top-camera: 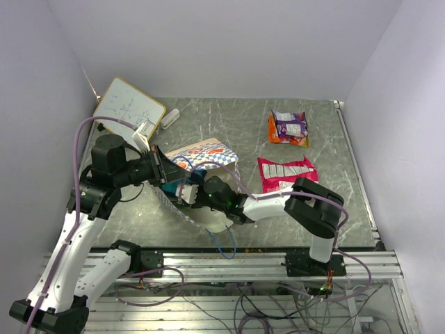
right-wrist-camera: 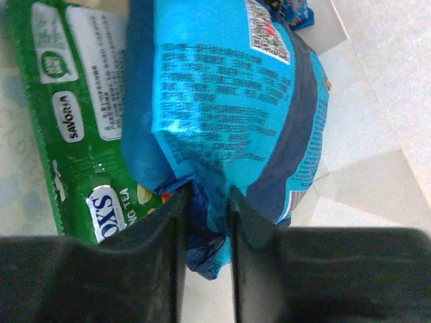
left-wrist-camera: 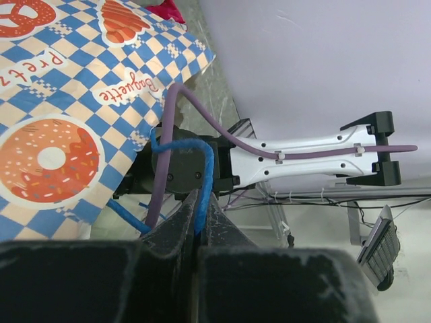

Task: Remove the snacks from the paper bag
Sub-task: Take out the snack from the paper bag.

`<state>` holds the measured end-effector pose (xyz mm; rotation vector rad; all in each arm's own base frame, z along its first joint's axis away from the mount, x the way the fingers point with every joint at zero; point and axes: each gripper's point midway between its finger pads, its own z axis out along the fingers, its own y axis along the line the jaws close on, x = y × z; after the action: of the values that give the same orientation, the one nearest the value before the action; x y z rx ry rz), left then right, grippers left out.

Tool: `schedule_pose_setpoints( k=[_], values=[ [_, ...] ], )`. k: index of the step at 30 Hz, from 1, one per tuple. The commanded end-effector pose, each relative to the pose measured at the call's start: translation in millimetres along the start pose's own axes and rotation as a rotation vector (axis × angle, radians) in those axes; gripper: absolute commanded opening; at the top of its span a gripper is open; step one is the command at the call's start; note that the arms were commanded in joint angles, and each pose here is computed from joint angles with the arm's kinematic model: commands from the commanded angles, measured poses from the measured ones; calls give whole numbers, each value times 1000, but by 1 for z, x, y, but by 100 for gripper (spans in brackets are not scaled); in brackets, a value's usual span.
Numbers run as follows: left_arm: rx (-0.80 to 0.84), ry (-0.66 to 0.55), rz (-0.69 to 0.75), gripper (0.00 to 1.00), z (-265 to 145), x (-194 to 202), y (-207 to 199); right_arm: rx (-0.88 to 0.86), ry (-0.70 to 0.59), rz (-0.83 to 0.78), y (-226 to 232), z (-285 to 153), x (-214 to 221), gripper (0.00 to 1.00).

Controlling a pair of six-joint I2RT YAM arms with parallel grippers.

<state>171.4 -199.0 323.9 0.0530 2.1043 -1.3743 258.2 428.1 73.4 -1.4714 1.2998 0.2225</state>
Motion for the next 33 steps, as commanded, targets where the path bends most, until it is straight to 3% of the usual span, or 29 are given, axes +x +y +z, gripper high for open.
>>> schedule_pose_setpoints(
  k=[1,5,15,33],
  values=[
    [9,-11,65,7,-7,-5,-12,42,-10,-29,-16,-5,-6,17],
    [-83,-101,41,7,-8,-20,0,24,-9,-36,-26,-25,-18,0],
    [-289,-263,13,7,-14,-54,29,-27,-91,-54,-53,-80,-72,0],
    [-493,-235,-30,7,9,-82,71,14,-221,-175,-129,-163,-174,0]
  ],
)
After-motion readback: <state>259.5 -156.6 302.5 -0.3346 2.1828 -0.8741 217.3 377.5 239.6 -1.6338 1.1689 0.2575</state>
